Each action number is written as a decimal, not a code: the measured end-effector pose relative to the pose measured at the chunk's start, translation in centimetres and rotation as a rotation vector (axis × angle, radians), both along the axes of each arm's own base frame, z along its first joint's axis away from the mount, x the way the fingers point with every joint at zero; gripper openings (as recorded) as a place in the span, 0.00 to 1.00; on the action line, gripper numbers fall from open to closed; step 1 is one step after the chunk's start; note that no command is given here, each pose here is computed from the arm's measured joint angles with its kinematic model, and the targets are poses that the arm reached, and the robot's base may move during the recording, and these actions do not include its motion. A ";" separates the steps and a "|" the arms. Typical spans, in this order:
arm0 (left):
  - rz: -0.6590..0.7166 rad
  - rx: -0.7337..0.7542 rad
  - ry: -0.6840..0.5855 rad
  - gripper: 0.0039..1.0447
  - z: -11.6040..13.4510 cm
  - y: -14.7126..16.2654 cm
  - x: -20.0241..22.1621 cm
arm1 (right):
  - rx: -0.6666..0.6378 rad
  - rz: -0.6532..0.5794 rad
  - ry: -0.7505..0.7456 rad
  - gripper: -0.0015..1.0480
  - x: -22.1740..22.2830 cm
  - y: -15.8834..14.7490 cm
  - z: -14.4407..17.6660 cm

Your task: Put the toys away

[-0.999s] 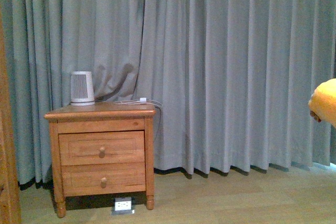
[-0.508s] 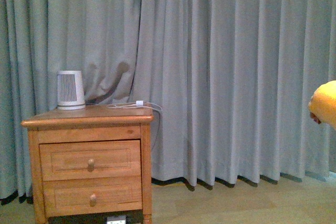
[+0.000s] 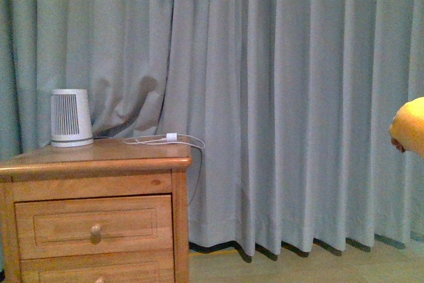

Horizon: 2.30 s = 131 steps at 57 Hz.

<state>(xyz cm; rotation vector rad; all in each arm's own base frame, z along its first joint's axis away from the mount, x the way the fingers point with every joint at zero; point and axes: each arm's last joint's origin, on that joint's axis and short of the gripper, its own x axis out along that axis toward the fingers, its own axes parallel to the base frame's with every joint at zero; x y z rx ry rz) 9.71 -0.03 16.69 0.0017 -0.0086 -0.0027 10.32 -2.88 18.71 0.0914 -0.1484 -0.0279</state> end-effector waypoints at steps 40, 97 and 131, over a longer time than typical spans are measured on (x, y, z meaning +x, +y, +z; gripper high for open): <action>0.001 0.000 0.000 0.95 0.0 0.0 0.0 | 0.001 -0.008 0.000 0.19 0.0 0.0 0.0; 0.001 0.000 0.000 0.95 0.0 0.0 0.0 | 0.001 -0.005 0.001 0.19 0.0 0.0 0.0; 0.002 0.000 0.000 0.95 0.0 0.0 0.0 | 0.000 0.003 0.001 0.19 0.0 0.0 0.0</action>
